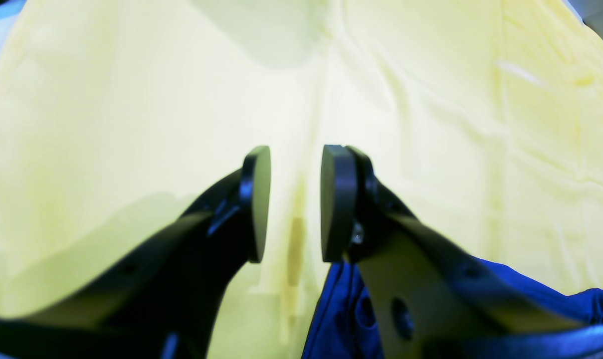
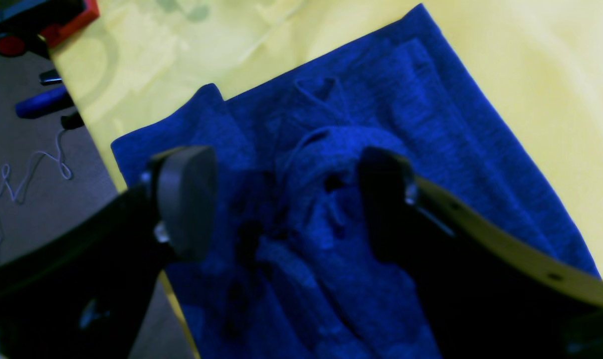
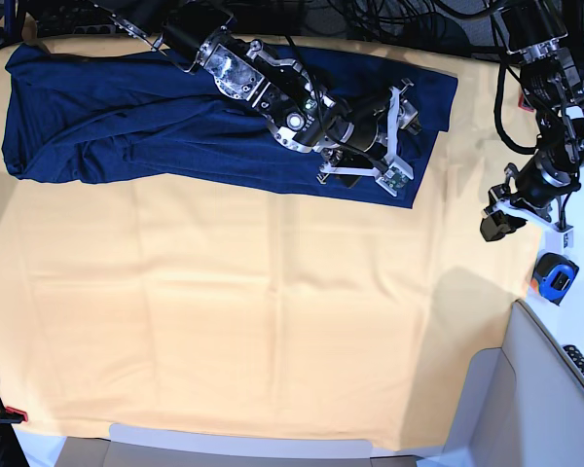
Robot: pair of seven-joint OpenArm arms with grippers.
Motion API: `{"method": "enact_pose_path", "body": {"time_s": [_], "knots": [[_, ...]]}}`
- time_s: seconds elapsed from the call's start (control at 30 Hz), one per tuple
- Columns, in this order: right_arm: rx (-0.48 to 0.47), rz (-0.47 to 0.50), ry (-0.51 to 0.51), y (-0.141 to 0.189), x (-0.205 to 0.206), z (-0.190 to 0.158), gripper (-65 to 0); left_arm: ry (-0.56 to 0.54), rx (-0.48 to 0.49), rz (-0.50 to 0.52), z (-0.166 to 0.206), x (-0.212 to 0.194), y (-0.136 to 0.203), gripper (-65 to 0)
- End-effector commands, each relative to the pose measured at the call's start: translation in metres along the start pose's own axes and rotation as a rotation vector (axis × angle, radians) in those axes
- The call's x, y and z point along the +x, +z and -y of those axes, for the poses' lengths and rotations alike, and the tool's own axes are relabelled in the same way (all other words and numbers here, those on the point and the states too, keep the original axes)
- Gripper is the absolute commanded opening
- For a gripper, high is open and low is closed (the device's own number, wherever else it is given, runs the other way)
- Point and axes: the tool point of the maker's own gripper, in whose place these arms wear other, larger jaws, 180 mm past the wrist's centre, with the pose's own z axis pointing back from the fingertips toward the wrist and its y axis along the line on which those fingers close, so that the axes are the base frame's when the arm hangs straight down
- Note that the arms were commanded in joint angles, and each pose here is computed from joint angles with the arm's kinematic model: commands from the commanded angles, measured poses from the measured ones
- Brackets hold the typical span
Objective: Fold the T-shirt properly
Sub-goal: 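Lift the cuff with the right gripper and fold it onto the shirt body, then grasp the shirt's end with the left gripper near the hem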
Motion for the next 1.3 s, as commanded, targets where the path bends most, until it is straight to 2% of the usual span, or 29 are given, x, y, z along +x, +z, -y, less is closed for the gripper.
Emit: {"method": "enact_pose_path", "body": {"time_s": [0.0,0.1,0.17,0.23,0.37,0.5,0.63,0.8,0.93,1.07,1.27], "knots": [[0.017,0.057,0.013,0.005,0.020,-0.005,-20.6,-0.028,-0.016,0.045,0.006,0.017,0.004,-47.6],[0.002,0.104,0.027,0.017,0.030,0.000,-21.3,-0.031,-0.010,-0.049,0.003,0.001,0.003,-47.6],[-0.040,0.162,0.004,0.036,0.041,0.020,-21.3,-0.035,-0.011,-0.149,0.003,-0.016,0.005,-47.5],[-0.091,0.231,-0.046,0.056,0.055,0.043,-21.3,-0.038,-0.017,-0.201,0.005,-0.024,0.007,-47.5],[-0.187,0.360,-0.228,0.092,0.059,0.109,-21.2,-0.118,-0.050,-0.226,0.008,-0.029,0.010,-45.8],[-0.290,0.474,-0.461,0.132,0.031,0.172,-21.3,-0.199,-0.091,-0.297,0.012,-0.044,0.013,-43.6],[-0.411,0.547,-0.675,0.172,-0.008,0.221,-21.2,-0.167,-0.154,-0.339,0.020,-0.067,0.016,-43.6],[-0.514,0.614,-0.869,0.216,-0.059,0.253,-21.0,-0.104,-0.182,-0.389,0.019,-0.093,0.019,-43.6],[-0.607,0.667,-0.969,0.254,-0.093,0.272,-21.0,-0.061,-0.178,-0.424,0.015,-0.114,0.023,-43.6],[-0.667,0.692,-1.016,0.276,-0.114,0.281,-21.0,-0.041,-0.170,-0.458,0.010,-0.131,0.030,-43.6],[-0.679,0.689,-1.024,0.278,-0.119,0.281,-21.0,-0.022,-0.192,-0.472,0.014,-0.140,0.033,-43.6]]}}
